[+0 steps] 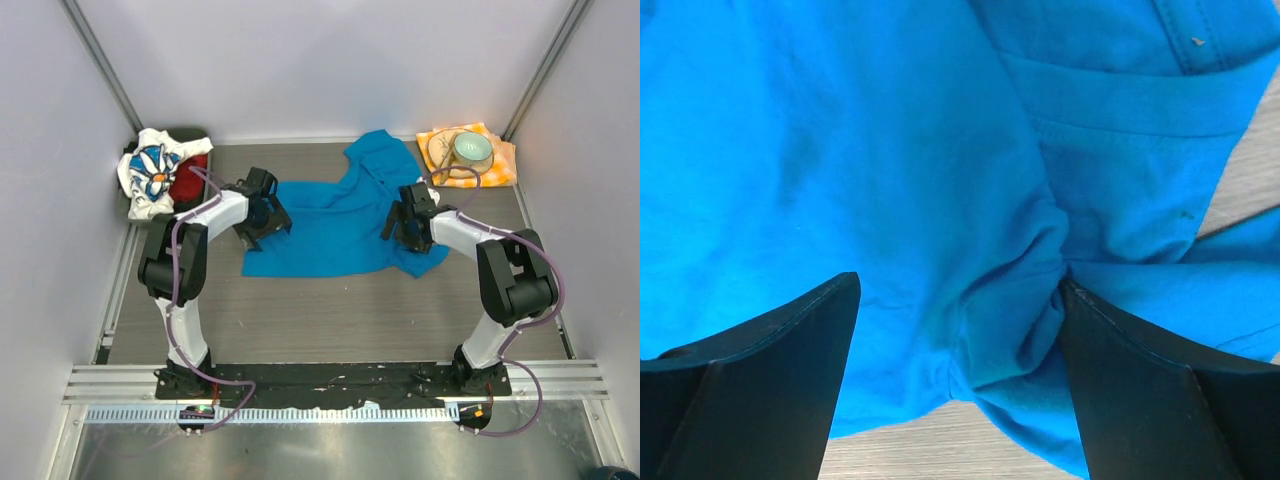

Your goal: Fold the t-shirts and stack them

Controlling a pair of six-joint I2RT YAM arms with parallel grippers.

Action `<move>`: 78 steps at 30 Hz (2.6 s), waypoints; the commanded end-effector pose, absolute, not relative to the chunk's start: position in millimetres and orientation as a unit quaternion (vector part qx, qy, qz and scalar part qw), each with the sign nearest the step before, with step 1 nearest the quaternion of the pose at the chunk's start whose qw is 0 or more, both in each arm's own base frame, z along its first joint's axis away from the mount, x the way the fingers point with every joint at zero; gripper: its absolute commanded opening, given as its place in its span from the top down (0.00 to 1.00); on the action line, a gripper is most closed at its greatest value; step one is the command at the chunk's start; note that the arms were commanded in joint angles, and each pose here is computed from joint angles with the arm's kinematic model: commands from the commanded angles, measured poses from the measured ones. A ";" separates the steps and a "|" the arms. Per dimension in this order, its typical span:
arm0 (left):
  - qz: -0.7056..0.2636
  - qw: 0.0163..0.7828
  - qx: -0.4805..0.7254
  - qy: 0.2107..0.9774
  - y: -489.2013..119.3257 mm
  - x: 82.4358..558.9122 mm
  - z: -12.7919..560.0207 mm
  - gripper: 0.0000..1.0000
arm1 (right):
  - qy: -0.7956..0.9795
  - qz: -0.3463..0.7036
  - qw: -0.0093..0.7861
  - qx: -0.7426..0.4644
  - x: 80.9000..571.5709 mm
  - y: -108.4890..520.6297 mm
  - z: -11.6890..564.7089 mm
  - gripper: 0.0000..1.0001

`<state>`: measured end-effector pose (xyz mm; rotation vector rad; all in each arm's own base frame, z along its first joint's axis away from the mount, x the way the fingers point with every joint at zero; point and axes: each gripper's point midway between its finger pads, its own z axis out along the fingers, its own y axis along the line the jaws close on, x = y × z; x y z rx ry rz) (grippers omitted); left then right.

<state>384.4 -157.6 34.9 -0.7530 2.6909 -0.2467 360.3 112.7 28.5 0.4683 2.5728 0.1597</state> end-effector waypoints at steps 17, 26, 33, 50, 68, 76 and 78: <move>-0.066 0.176 -0.314 0.931 -102.6 458.8 27.6 0.06 | 0.953 0.056 0.235 0.185 406.8 137.2 -11.6 0.16; -0.092 0.218 -0.319 0.918 -86.5 461.7 91.6 0.05 | 0.940 0.029 0.303 0.156 414.0 132.9 65.3 0.11; -0.091 0.218 -0.324 0.916 -82.4 415.5 109.3 0.05 | 0.922 -0.052 0.354 0.147 382.8 89.4 116.2 0.06; 0.004 0.185 -0.339 0.923 -49.1 360.2 59.2 0.12 | 0.923 -0.092 0.342 0.149 340.2 59.9 108.7 0.05; 0.032 0.170 -0.335 0.926 -38.8 375.6 24.6 0.42 | 0.925 -0.075 0.336 0.164 333.1 54.1 101.1 0.05; 0.040 0.160 -0.348 0.923 -29.4 375.0 15.3 0.78 | 0.924 -0.076 0.335 0.167 330.8 51.2 99.2 0.05; 0.043 0.158 -0.351 0.922 -27.1 374.5 12.8 0.81 | 0.924 -0.076 0.336 0.169 330.2 50.5 99.6 0.05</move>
